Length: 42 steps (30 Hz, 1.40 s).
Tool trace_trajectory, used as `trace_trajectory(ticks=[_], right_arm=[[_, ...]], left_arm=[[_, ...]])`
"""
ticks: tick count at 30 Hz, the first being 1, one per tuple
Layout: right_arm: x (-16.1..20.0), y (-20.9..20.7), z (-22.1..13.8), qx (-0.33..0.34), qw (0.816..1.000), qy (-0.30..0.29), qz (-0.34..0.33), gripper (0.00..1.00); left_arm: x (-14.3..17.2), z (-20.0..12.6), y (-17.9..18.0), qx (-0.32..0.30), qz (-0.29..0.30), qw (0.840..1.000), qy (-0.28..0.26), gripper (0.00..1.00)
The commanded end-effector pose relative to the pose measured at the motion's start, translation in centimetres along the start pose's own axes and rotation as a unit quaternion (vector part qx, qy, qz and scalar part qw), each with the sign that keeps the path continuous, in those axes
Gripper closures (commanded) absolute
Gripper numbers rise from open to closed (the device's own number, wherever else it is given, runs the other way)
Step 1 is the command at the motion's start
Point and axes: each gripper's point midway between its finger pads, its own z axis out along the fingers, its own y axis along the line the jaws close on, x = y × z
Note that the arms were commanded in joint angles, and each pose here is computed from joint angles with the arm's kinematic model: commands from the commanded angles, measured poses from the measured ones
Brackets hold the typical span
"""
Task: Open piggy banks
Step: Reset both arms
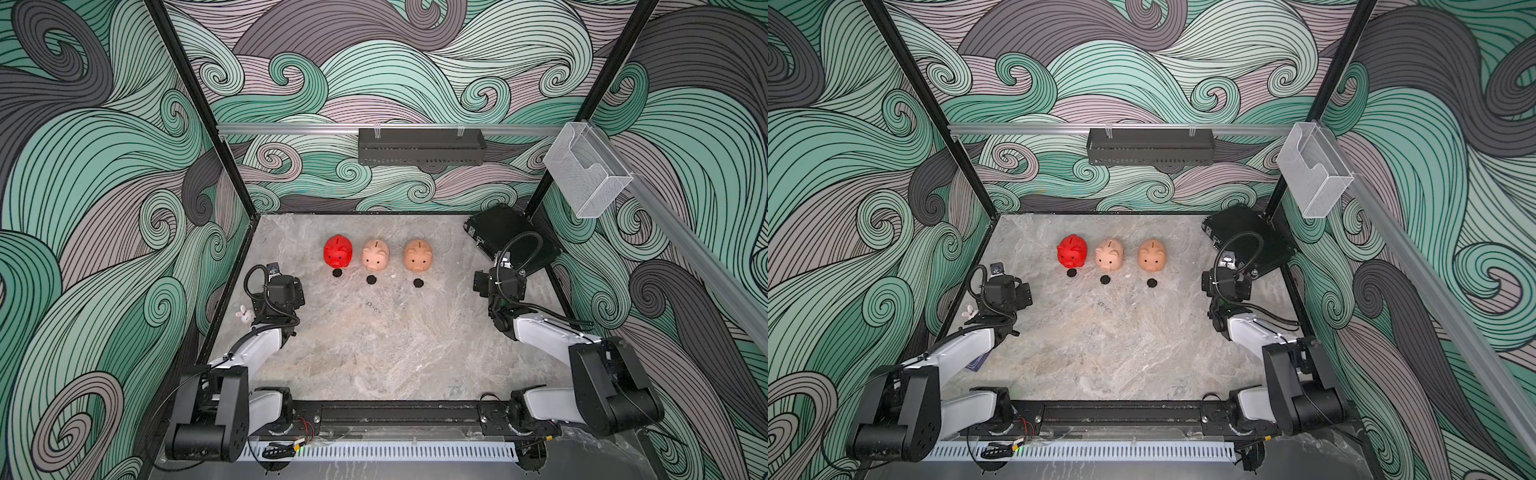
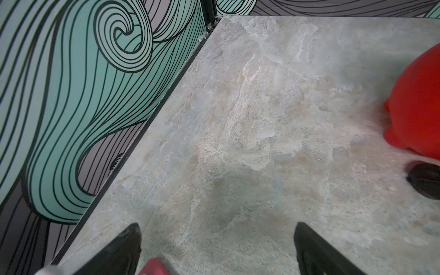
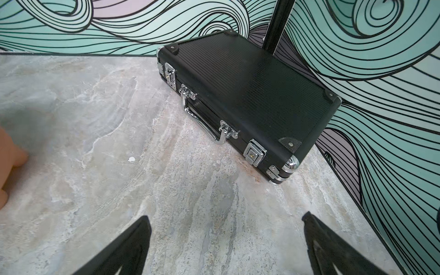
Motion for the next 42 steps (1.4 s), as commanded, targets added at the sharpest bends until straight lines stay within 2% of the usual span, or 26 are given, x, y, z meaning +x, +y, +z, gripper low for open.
trace_trajectory(ticks=[1,10,13,18,22,42], right_arm=[[-1.6,0.0,0.7,-0.019,0.999,-0.032,0.005,0.0],[0.0,0.0,2.8,-0.087,0.994,-0.043,0.048,0.0],[0.0,0.3,2.7,-0.098,0.993,-0.04,0.046,0.0],[0.5,1.2,2.2,-0.125,0.988,-0.085,0.039,0.01],[0.6,2.1,2.3,-0.149,0.986,-0.069,0.024,0.0],[0.7,2.2,2.3,-0.152,0.986,-0.061,0.021,0.0]], left_arm=[[-3.1,0.7,-1.9,0.046,-0.012,0.998,-0.042,0.01],[-5.3,2.8,-3.3,0.076,-0.025,0.995,-0.067,0.01],[-3.9,4.1,-3.9,0.095,-0.031,0.993,-0.058,0.02],[-3.3,4.1,-4.7,0.117,-0.021,0.991,-0.064,0.01],[-2.7,4.0,-5.8,0.149,-0.006,0.986,-0.069,0.02],[-2.7,4.1,-5.5,0.137,-0.01,0.988,-0.069,0.01]])
